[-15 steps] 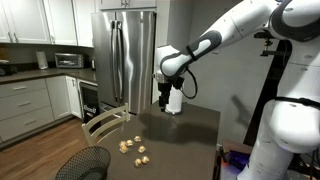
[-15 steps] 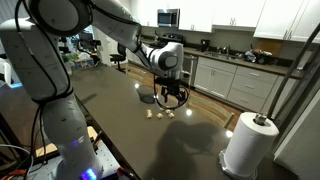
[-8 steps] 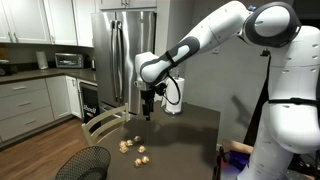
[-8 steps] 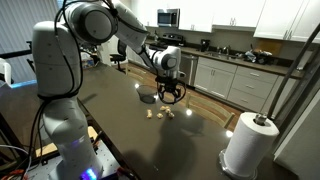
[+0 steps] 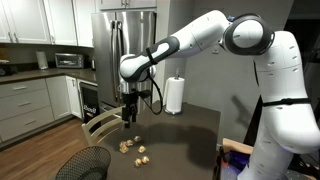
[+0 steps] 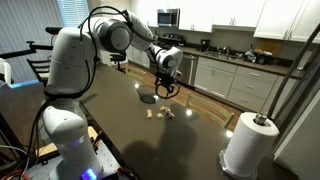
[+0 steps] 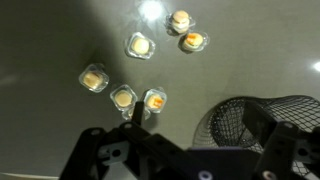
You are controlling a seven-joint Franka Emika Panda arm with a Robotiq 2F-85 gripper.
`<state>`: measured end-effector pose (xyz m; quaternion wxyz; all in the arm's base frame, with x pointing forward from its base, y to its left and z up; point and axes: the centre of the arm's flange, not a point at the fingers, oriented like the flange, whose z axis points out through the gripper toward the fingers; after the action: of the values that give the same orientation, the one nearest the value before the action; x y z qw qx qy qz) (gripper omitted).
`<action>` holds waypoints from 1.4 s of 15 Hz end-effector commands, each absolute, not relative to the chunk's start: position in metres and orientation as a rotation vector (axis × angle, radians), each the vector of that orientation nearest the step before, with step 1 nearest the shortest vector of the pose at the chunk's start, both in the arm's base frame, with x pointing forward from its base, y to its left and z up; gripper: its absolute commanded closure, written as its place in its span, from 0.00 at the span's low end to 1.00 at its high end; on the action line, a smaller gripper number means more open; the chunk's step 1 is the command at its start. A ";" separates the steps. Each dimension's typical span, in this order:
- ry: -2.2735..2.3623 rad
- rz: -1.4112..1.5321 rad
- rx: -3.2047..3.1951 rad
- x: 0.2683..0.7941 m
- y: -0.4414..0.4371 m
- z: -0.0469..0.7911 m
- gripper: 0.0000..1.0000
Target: Move the basket to the right, pick up all the objects from the table and put them in the basket
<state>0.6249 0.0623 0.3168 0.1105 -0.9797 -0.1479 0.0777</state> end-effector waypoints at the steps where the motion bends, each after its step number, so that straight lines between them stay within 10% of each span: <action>1: -0.437 0.227 -2.811 0.649 0.079 0.310 0.00; 21: -0.369 0.169 -2.814 0.647 0.159 0.232 0.00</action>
<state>0.6533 0.1423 0.2434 0.1681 -0.9754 -0.1310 0.0560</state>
